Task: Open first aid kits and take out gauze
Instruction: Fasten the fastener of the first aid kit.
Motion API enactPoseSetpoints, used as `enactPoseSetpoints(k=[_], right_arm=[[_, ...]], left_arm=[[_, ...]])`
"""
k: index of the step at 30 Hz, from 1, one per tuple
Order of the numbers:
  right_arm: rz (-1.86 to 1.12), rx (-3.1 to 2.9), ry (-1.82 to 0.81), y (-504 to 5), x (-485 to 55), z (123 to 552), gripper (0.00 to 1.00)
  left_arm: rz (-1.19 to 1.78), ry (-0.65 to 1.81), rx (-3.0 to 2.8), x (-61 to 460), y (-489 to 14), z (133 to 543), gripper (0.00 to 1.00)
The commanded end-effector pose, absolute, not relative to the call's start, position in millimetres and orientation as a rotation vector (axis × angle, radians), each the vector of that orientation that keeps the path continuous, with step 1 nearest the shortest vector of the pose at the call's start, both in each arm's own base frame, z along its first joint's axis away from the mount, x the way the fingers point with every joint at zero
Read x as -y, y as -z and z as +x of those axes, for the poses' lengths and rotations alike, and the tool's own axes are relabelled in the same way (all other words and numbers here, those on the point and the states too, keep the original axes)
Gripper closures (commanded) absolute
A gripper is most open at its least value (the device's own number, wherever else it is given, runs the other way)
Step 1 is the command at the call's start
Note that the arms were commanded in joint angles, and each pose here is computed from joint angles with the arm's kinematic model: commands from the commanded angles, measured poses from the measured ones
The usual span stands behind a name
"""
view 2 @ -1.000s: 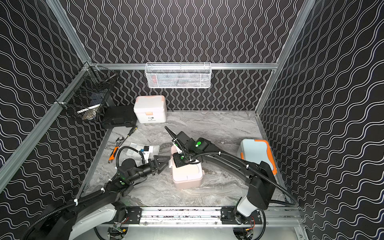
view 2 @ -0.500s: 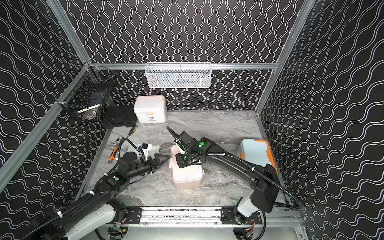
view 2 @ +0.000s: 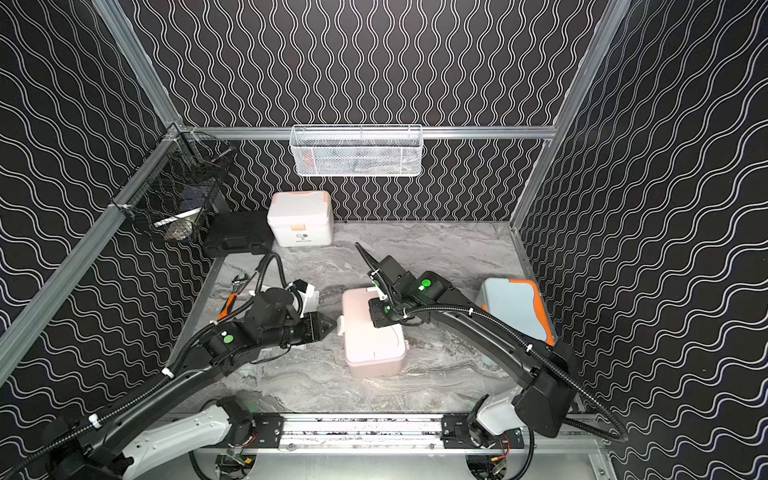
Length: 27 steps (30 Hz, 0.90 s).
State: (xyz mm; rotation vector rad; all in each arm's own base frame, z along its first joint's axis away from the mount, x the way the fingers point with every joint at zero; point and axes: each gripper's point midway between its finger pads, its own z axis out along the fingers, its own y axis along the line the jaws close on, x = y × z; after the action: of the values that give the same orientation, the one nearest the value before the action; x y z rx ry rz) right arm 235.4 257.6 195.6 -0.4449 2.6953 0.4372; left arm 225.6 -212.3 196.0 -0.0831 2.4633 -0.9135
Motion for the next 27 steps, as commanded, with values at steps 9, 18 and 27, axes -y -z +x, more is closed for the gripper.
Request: enactPoseSetpoints(k=[9, 18, 27], right_arm=[[-0.410, -2.733, -0.429, -191.4, -230.9, 237.2, 0.64], [-0.418, -2.743, -0.444, -187.9, -232.6, 235.0, 0.64], [-0.428, -2.743, -0.456, -189.0, -235.9, 236.1, 0.64]], left_arm=[[0.060, 0.661, -2.572, 219.3, -174.8, 233.9, 0.74], [0.071, 0.646, -2.574, 223.7, -174.1, 240.6, 0.74], [0.062, 0.637, -2.577, 222.7, -167.6, 240.9, 0.73]])
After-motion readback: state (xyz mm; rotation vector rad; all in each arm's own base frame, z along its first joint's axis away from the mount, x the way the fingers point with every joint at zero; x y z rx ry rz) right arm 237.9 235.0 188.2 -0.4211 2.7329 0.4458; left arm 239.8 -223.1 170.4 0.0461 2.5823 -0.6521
